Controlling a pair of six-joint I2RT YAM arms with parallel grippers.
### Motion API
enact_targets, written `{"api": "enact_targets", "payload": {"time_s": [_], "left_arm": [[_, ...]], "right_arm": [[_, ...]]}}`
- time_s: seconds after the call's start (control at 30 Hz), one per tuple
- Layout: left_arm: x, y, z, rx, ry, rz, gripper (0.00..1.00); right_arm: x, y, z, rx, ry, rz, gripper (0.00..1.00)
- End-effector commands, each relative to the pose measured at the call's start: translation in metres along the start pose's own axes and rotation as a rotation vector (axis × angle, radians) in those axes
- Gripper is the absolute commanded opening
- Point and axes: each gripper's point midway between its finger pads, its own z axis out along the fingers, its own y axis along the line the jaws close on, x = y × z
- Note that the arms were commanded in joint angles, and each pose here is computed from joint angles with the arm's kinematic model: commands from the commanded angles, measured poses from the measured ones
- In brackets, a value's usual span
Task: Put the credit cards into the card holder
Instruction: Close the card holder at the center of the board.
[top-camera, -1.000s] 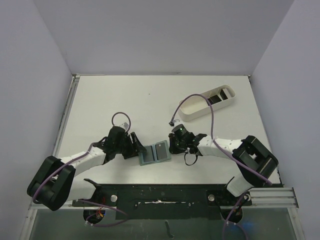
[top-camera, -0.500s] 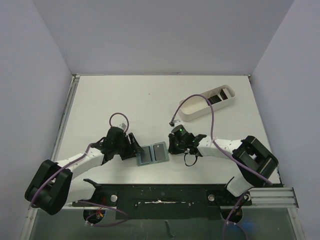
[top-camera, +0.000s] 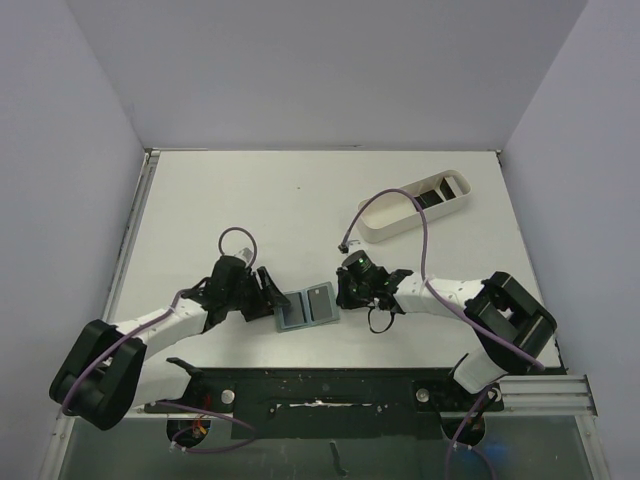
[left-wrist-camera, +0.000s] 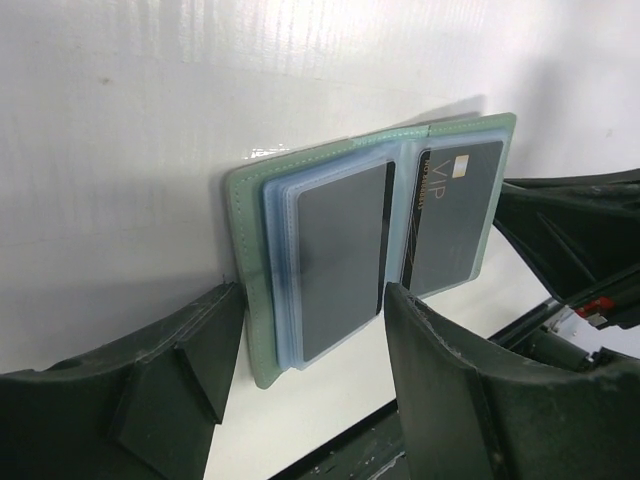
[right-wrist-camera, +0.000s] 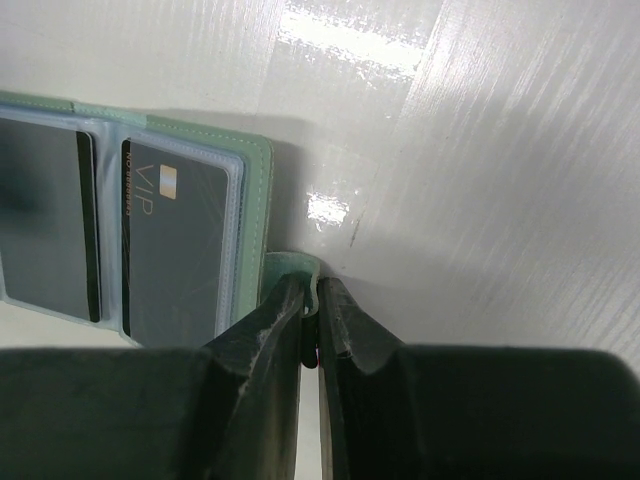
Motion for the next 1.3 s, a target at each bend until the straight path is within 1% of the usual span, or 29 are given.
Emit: {"api": "enact_targets", "payload": {"time_s": [0.0,0.07,0.17,0.53,0.7,0.97,1.17,1.27], "left_arm": [[0.005,-0.014,0.005,0.112,0.026,-0.043,0.57],[0.007,-0.025,0.005,0.176,0.042,-0.068,0.57],[0.005,-0.037,0.003,0.225,0.05,-0.084,0.57],[-0.015,-0.081,-0.023,0.382,-0.021,-0.099,0.54],[-0.018,-0.087,-0.029,0.406,-0.032,-0.1,0.52],[-0.016,-0.086,-0.027,0.4,-0.02,-0.097,0.49],[-0.018,-0.089,-0.028,0.413,-0.024,-0.092,0.48],[-0.015,-0.096,-0.029,0.447,0.003,-0.088,0.48]], "right_arm": [[0.013,-0.002,0.0,0.015,0.025,-0.012,0.09],[0.015,0.0,0.0,0.016,0.029,-0.018,0.09],[0.016,0.001,0.001,0.016,0.031,-0.021,0.09],[0.017,0.003,0.002,0.015,0.028,-0.021,0.09],[0.016,0.005,0.003,0.012,0.028,-0.026,0.09],[0.013,0.007,0.001,0.01,0.019,-0.029,0.09],[0.012,0.008,0.0,0.007,0.015,-0.03,0.09],[0.01,0.01,-0.001,0.002,0.008,-0.03,0.09]]}}
